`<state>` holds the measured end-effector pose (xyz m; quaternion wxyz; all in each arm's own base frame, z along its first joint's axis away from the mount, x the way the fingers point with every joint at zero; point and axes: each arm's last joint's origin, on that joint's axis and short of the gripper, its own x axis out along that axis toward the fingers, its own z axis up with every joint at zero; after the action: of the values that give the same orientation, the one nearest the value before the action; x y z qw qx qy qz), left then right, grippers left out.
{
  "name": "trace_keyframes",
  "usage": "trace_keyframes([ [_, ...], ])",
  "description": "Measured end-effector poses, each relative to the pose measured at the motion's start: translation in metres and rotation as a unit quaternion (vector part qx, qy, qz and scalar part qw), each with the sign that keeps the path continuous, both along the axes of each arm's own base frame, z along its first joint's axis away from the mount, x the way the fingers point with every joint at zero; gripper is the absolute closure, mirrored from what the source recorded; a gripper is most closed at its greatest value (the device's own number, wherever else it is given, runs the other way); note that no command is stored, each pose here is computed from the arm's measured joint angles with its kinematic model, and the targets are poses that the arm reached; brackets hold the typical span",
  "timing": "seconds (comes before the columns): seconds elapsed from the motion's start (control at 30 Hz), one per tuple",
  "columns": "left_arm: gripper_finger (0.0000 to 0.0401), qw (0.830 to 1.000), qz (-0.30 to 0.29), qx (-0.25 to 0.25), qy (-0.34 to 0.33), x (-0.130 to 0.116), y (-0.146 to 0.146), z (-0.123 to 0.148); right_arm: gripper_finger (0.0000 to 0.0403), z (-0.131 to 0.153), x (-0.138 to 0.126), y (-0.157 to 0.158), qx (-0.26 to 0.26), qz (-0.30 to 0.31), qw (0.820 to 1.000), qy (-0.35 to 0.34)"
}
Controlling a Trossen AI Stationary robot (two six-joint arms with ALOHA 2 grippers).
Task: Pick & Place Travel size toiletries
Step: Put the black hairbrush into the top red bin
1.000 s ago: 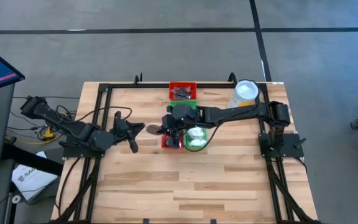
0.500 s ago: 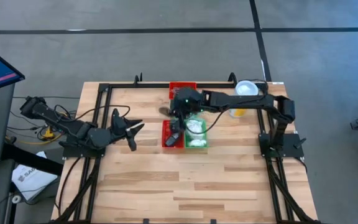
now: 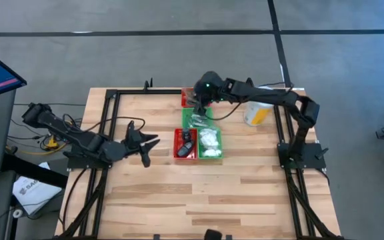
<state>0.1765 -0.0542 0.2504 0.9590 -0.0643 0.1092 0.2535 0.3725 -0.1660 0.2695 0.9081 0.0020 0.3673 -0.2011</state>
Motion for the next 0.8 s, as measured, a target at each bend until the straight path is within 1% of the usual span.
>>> trace_keyframes([
  [0.07,0.0313,1.000,0.000,0.002,0.005,0.001,-0.001,-0.002,0.0384,0.000,-0.004,-0.008,-0.011,-0.020,1.000,0.006],
  [0.17,0.0313,1.000,0.000,0.002,0.005,0.003,-0.002,-0.003,0.0384,-0.001,-0.010,-0.019,-0.009,-0.038,0.999,0.014],
  [0.3,0.0313,1.000,-0.001,0.003,0.007,0.004,-0.002,-0.004,0.0384,-0.004,-0.016,-0.025,-0.002,-0.048,0.998,0.031],
  [0.5,0.0313,1.000,-0.001,0.001,0.003,0.005,-0.002,-0.003,0.0384,-0.004,-0.023,-0.038,-0.001,-0.062,0.998,0.031],
  [0.57,0.0313,1.000,-0.001,0.001,0.003,0.005,-0.002,-0.003,0.0384,-0.010,-0.021,-0.042,0.000,-0.067,0.997,0.033],
  [0.67,0.0313,1.000,-0.001,0.001,0.003,0.005,-0.002,-0.003,0.0384,-0.025,-0.022,-0.050,0.015,-0.074,0.996,0.055],
  [0.73,0.0313,1.000,-0.001,0.001,0.003,0.005,-0.002,-0.003,0.0384,-0.035,-0.016,-0.053,0.015,-0.071,0.996,0.056],
  [0.8,0.0313,1.000,-0.001,0.001,0.003,0.005,-0.002,-0.003,0.0384,-0.046,-0.016,-0.057,0.020,-0.068,0.995,0.076],
])
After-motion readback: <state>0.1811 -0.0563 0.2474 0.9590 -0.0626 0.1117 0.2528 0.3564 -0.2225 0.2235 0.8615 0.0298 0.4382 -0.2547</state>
